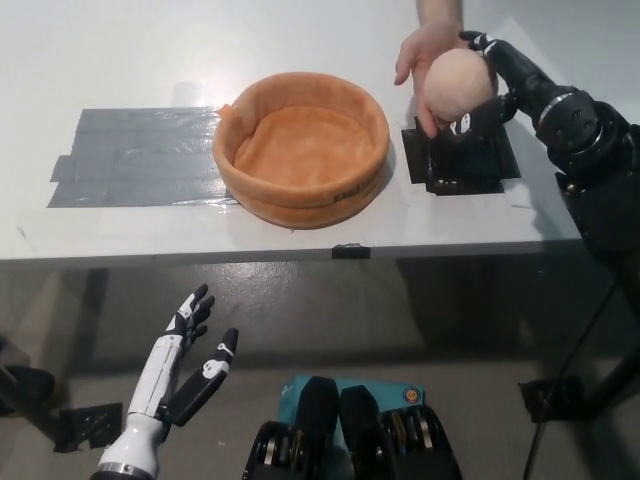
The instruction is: A person hands a emotional support dumpling to the robot which it grabs with its right hand and places in the soft place kept infront of it in the centre of the desk
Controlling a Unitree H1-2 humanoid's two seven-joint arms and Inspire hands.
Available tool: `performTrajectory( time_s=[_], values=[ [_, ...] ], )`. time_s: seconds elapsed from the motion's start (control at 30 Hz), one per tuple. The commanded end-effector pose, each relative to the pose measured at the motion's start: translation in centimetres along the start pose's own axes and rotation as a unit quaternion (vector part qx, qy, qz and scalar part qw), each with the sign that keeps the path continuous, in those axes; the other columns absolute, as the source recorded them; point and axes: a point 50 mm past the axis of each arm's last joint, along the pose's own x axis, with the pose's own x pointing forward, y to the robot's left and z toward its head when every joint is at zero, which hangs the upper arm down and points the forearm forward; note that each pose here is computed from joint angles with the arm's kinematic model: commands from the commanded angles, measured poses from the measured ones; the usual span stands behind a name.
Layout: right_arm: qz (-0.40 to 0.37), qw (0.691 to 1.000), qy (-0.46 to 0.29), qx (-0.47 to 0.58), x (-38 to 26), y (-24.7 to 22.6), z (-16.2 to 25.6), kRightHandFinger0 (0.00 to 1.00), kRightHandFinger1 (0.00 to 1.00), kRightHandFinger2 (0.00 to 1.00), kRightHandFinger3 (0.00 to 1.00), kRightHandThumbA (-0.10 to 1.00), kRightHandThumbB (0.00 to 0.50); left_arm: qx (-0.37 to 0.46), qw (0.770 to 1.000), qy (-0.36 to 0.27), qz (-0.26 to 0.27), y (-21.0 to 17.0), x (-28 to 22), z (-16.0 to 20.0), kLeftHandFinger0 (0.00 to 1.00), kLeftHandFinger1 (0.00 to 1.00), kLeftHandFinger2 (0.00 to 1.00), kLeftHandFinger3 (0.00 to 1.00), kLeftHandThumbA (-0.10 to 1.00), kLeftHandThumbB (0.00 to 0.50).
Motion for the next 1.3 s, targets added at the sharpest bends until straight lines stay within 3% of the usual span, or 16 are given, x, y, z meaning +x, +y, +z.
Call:
performTrajectory(
  time_s=[0.0, 0.2, 0.37, 0.47, 0.5, 0.53, 0.57, 0.6, 0.67, 0.7, 0.77, 0.93, 1.1, 1.17, 1.2, 1.27],
  values=[
    [-0.019, 0.999, -0.028, -0.018, 0.5, -2.9, 3.7, 1.0, 1.0, 1.0, 1.0, 0.97, 0.418, 0.021, 0.999, -0.027, 0.002, 0.4, 0.3, 1.3, 1.0, 1.0, 1.0, 1.0, 0.65, 0.0],
    [-0.03, 0.999, -0.014, -0.029, 0.8, -3.1, 3.5, 1.0, 1.0, 1.0, 1.0, 0.99, 0.422, 0.016, 0.999, -0.034, 0.003, 0.5, 0.6, 1.6, 1.0, 1.0, 1.0, 1.0, 0.62, 0.0],
    [-0.053, 0.998, -0.035, -0.017, 0.9, -2.8, 3.8, 1.0, 1.0, 1.0, 1.0, 0.95, 0.41, 0.019, 0.999, -0.037, 0.005, 0.5, 0.6, 1.6, 1.0, 1.0, 1.0, 1.0, 0.72, 0.0],
    [-0.082, 0.994, -0.069, 0.02, 0.9, -2.7, 4.2, 1.0, 1.0, 1.0, 1.0, 0.75, 0.348, 0.018, 0.999, -0.038, 0.004, 0.5, 0.6, 1.7, 1.0, 1.0, 1.0, 1.0, 0.71, 0.0],
    [-0.104, 0.992, -0.069, 0.034, 1.0, -2.6, 4.2, 0.92, 0.92, 0.97, 1.0, 0.6, 0.264, 0.018, 0.999, -0.037, 0.003, 0.5, 0.7, 1.6, 1.0, 1.0, 1.0, 1.0, 0.69, 0.0],
    [-0.116, 0.99, -0.07, 0.03, 1.1, -2.4, 4.2, 0.44, 0.47, 0.51, 0.55, 0.23, 0.137, 0.019, 0.999, -0.037, 0.003, 0.5, 0.7, 1.6, 1.0, 1.0, 1.0, 1.0, 0.69, 0.0],
    [-0.132, 0.988, -0.073, 0.019, 1.2, -2.2, 4.2, 0.04, 0.18, 0.33, 0.4, -0.07, 0.21, 0.019, 0.999, -0.037, 0.003, 0.5, 0.7, 1.7, 1.0, 1.0, 1.0, 1.0, 0.68, 0.0],
    [-0.138, 0.987, -0.076, 0.016, 1.3, -2.0, 4.1, 0.0, 0.08, 0.28, 0.33, -0.1, 0.19, 0.019, 0.999, -0.039, 0.004, 0.5, 0.7, 1.7, 1.0, 1.0, 1.0, 1.0, 0.68, 0.0],
    [-0.141, 0.987, -0.075, 0.018, 1.4, -1.9, 3.8, 0.0, 0.18, 0.56, 0.54, -0.1, 0.176, 0.015, 0.999, -0.043, 0.004, 0.5, 0.8, 1.8, 1.0, 1.0, 1.0, 1.0, 0.7, 0.0],
    [-0.14, 0.987, -0.075, 0.02, 1.4, -1.8, 3.5, 0.0, 0.32, 0.74, 0.72, -0.1, 0.18, 0.015, 0.999, -0.043, 0.005, 0.4, 0.8, 1.8, 1.0, 1.0, 1.0, 1.0, 0.71, 0.0],
    [-0.141, 0.987, -0.076, 0.022, 1.5, -1.6, 2.9, 0.02, 0.47, 0.89, 0.88, -0.1, 0.182, 0.013, 0.999, -0.043, 0.005, 0.4, 0.7, 1.7, 1.0, 1.0, 1.0, 1.0, 0.71, 0.0],
    [-0.146, 0.985, -0.082, 0.042, 1.6, -1.9, 2.2, 0.0, 0.46, 0.86, 0.92, -0.1, 0.168, 0.018, 0.999, -0.046, 0.004, 0.6, 1.0, 2.0, 1.0, 1.0, 1.0, 1.0, 0.71, 0.0],
    [-0.161, 0.981, -0.093, 0.06, 1.3, -1.9, 1.7, 0.03, 0.51, 0.92, 0.98, -0.1, 0.161, 0.018, 0.999, -0.049, 0.006, 0.6, 1.2, 2.0, 1.0, 1.0, 1.0, 1.0, 0.72, 0.0],
    [-0.168, 0.979, -0.088, 0.074, 1.3, -1.9, 1.6, 0.33, 0.71, 0.96, 0.96, -0.1, 0.159, 0.014, 0.999, -0.047, 0.005, 0.6, 1.1, 1.9, 1.0, 1.0, 1.0, 1.0, 0.7, 0.0],
    [-0.169, 0.979, -0.083, 0.083, 1.3, -1.9, 1.6, 0.33, 0.6, 0.7, 0.93, -0.1, 0.158, 0.013, 0.999, -0.047, 0.005, 0.6, 1.1, 1.9, 1.0, 1.0, 1.0, 1.0, 0.7, 0.0],
    [-0.176, 0.972, -0.087, 0.129, 1.2, -2.2, 1.8, 0.29, 0.51, 0.6, 0.91, -0.1, 0.157, 0.012, 0.999, -0.044, 0.003, 0.6, 1.1, 1.9, 1.0, 1.0, 1.0, 1.0, 0.7, 0.0]
  ],
)
